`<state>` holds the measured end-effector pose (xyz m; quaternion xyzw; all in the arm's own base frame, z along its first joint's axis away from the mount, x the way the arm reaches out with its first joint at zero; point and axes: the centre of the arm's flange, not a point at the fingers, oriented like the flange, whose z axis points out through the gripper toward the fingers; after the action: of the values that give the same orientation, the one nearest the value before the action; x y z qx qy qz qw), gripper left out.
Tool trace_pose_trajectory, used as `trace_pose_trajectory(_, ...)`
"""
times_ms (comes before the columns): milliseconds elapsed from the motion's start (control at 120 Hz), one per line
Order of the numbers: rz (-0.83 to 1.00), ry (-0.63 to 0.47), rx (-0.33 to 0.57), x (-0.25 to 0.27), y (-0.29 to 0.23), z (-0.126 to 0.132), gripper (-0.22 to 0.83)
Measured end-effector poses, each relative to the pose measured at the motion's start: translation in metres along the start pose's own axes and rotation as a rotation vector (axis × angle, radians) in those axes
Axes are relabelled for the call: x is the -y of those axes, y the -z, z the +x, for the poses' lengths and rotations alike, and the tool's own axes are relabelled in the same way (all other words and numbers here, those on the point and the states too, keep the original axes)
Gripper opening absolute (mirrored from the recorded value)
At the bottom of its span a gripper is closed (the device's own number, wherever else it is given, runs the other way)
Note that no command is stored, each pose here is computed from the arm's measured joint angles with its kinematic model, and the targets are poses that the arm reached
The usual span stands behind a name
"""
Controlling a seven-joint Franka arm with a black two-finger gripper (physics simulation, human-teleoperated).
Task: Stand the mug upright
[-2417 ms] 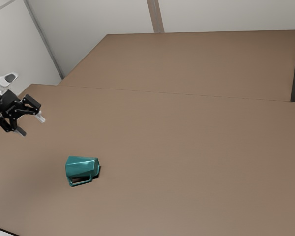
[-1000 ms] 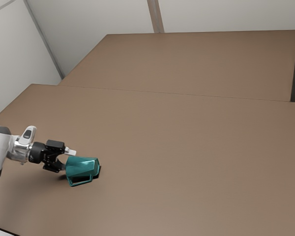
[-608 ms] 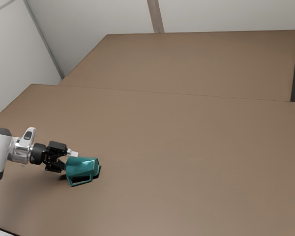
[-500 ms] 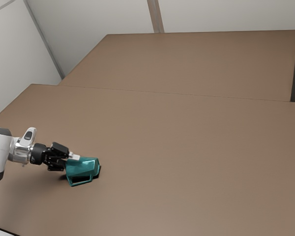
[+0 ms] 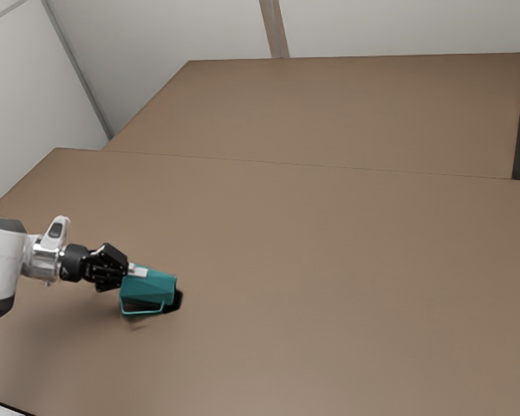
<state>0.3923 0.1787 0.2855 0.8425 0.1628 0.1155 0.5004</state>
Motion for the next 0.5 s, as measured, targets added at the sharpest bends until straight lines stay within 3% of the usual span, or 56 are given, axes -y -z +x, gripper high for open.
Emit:
trace_pose_trajectory(142, -0.015, -0.034, -0.007, -0.018, 0.000, 0.009, -0.15)
trace_pose_trajectory(275, 0.062, -0.195, 0.010, -0.069, 0.019, 0.049, -0.16)
trace_pose_trajectory(383, 0.257, -0.385, 0.116, -0.123, 0.031, 0.084, -0.16)
trace_pose_trajectory(500, 0.516, -0.520, 0.294, -0.151, 0.011, 0.095, -0.16)
